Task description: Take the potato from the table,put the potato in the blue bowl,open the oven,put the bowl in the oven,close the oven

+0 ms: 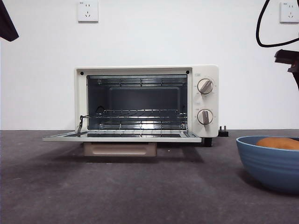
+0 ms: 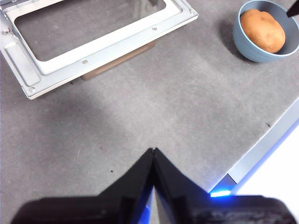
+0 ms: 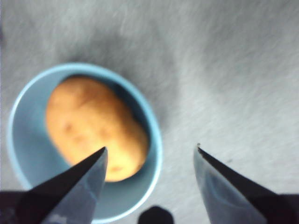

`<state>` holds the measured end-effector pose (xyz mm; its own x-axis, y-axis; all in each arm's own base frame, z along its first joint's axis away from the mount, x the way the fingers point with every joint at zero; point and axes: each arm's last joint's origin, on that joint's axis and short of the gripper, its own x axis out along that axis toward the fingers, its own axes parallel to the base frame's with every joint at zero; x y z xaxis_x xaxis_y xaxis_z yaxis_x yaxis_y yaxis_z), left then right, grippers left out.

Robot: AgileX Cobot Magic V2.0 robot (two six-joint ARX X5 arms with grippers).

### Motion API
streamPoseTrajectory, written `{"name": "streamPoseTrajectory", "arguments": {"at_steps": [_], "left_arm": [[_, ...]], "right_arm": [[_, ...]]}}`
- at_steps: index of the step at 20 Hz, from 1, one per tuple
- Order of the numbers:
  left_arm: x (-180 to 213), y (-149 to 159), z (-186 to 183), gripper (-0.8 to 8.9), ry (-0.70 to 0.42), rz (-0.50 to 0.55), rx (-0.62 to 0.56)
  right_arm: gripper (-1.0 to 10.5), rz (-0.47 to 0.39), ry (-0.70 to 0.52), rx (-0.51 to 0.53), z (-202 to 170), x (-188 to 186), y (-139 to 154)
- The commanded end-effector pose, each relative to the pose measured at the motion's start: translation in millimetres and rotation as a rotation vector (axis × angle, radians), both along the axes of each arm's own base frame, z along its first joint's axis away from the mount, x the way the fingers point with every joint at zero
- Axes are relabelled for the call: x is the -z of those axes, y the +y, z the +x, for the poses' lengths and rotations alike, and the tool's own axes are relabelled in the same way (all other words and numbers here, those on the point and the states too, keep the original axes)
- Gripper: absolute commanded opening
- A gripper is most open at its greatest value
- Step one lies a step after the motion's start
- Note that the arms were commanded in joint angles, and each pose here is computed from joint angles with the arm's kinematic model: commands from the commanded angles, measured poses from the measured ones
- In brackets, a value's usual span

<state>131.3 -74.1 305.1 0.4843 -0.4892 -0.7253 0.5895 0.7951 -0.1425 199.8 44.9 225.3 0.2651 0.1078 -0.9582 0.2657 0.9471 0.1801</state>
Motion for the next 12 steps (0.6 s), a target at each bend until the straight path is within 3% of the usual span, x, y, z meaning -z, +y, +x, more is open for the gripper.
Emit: {"name": "streamPoseTrajectory", "arguments": {"at_steps": [1, 7, 12], "left_arm": [[1, 0, -1, -0.06, -0.007, 0.006, 0.01], [1, 0, -1, -0.06, -0.007, 0.006, 0.01], [1, 0, -1, -0.06, -0.007, 0.006, 0.01]], "right_arm": [[3.1, -0.022, 0.016, 0.007, 1, 5, -4], [3.1, -0.034, 0.082, -0.002, 15, 24, -1], [0.3, -0.047, 0.144, -0.005, 22, 38, 0]]}}
